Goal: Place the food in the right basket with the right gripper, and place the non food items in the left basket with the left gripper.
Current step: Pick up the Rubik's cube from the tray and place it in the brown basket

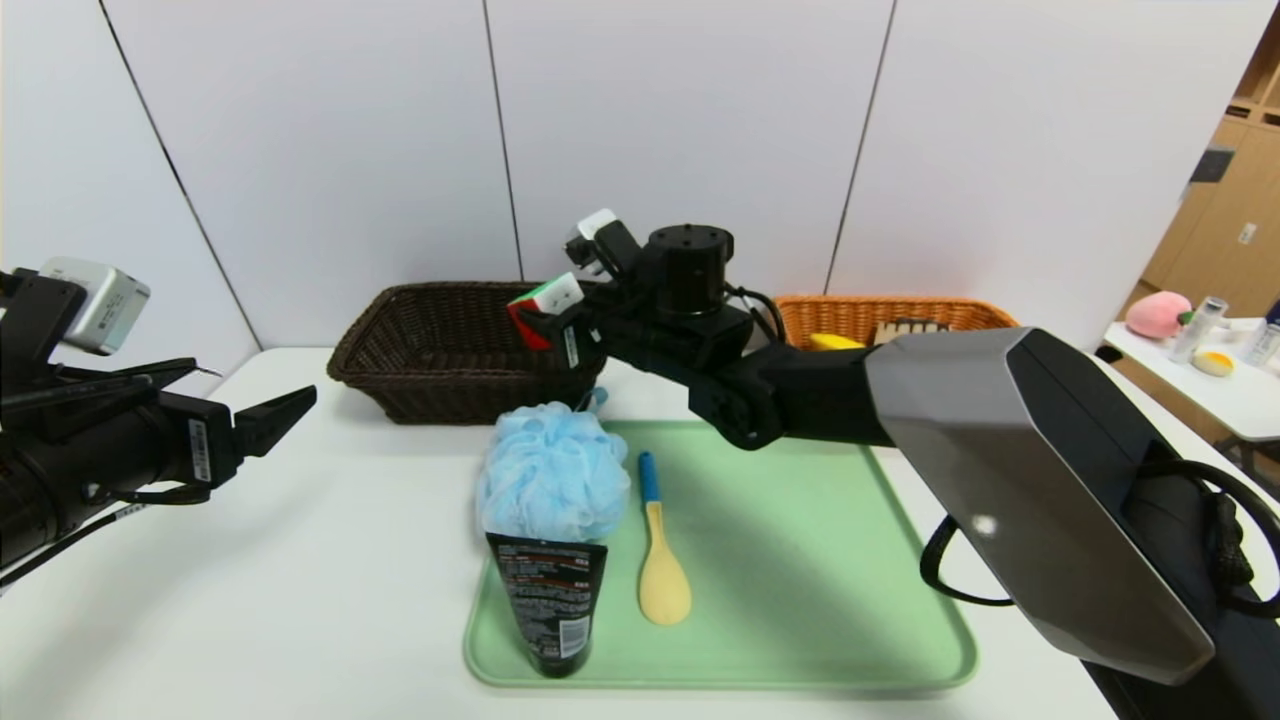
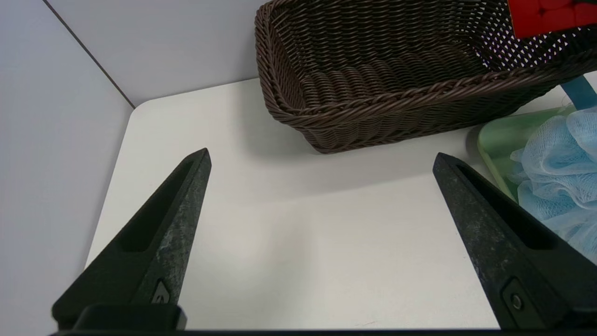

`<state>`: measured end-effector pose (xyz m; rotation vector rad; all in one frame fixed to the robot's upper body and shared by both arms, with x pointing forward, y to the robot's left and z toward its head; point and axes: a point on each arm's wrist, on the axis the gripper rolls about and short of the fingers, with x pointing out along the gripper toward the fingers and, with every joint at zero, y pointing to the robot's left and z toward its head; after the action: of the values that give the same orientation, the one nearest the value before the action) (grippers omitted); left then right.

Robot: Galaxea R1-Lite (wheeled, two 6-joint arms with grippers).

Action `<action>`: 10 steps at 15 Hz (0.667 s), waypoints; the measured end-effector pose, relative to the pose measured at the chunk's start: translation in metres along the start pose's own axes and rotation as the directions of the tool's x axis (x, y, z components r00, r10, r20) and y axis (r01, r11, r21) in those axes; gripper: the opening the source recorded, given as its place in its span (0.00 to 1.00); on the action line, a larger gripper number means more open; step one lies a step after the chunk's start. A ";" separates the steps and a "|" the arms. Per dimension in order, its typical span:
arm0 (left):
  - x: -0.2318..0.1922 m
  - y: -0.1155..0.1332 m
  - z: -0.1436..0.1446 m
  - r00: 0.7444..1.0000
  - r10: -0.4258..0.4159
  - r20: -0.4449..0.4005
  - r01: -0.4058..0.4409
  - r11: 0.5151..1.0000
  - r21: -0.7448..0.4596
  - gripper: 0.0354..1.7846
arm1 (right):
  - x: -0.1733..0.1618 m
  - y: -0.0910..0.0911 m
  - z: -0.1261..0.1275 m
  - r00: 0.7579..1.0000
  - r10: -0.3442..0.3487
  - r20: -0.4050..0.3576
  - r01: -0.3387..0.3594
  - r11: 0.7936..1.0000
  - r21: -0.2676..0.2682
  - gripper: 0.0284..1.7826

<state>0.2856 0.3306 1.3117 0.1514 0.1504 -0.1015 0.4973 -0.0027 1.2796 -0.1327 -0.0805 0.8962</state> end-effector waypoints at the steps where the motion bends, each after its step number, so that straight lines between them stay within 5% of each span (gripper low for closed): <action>1: 0.000 0.000 0.000 1.000 0.000 0.000 0.000 1.000 -0.001 0.94 | 0.001 0.000 -0.002 1.000 0.001 -0.007 -0.001 1.000 0.002 0.54; 10: 0.001 0.000 0.001 1.000 0.000 0.002 0.000 1.000 -0.004 0.94 | -0.001 -0.012 -0.012 0.999 -0.020 -0.038 0.020 1.000 0.006 0.82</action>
<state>0.2863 0.3305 1.3125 0.1474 0.1483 -0.1010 0.5074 -0.0114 1.2697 -0.1427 -0.0439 0.8733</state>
